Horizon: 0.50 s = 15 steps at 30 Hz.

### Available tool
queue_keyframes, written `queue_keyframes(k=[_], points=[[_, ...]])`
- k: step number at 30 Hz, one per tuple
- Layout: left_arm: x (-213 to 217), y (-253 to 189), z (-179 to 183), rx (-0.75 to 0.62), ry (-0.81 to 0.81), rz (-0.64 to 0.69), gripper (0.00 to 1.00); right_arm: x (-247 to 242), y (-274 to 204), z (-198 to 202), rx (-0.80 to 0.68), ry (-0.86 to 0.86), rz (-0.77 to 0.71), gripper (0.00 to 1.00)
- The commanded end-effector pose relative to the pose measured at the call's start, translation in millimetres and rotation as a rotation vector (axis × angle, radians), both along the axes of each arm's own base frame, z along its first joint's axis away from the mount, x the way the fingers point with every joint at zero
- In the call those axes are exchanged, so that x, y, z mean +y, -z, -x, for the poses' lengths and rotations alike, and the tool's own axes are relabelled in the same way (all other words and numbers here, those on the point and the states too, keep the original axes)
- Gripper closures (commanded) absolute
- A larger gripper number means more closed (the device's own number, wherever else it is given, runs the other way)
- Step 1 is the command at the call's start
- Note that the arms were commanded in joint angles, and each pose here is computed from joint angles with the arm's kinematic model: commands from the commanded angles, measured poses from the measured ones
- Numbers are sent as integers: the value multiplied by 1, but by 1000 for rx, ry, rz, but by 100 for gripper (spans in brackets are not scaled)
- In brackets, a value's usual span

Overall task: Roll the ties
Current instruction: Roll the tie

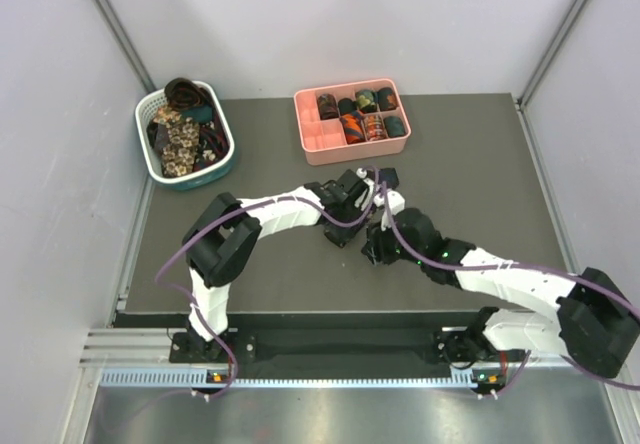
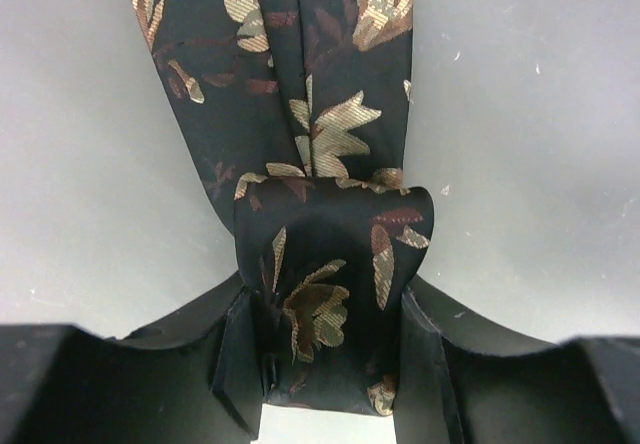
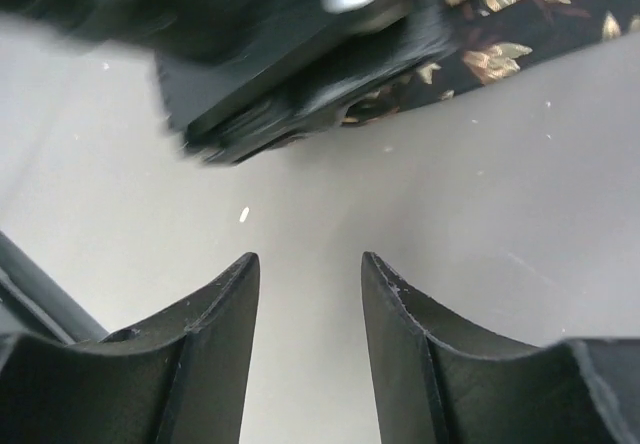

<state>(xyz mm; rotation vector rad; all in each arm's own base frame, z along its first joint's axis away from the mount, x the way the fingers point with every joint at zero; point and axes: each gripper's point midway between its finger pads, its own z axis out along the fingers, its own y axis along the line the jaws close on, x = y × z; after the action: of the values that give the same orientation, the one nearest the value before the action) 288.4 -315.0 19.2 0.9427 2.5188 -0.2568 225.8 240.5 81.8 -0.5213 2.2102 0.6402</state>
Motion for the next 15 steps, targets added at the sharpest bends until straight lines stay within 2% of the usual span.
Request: queue_keyframes(k=[1, 6, 7, 9, 14, 15], points=[[16, 45, 66, 300, 35, -98, 66, 5, -27, -6, -236, 39, 80, 55], [14, 45, 67, 326, 36, -111, 66, 43, -34, 23, -400, -103, 269, 52], [17, 46, 68, 334, 32, -120, 66, 47, -43, 21, -444, -83, 309, 52], [16, 46, 68, 342, 32, -124, 67, 65, -34, 37, -498, -163, 399, 52], [14, 43, 68, 347, 28, -128, 71, 92, -30, 39, -589, -238, 604, 51], [14, 42, 67, 349, 25, -126, 71, 95, -17, 36, -595, -260, 679, 52]])
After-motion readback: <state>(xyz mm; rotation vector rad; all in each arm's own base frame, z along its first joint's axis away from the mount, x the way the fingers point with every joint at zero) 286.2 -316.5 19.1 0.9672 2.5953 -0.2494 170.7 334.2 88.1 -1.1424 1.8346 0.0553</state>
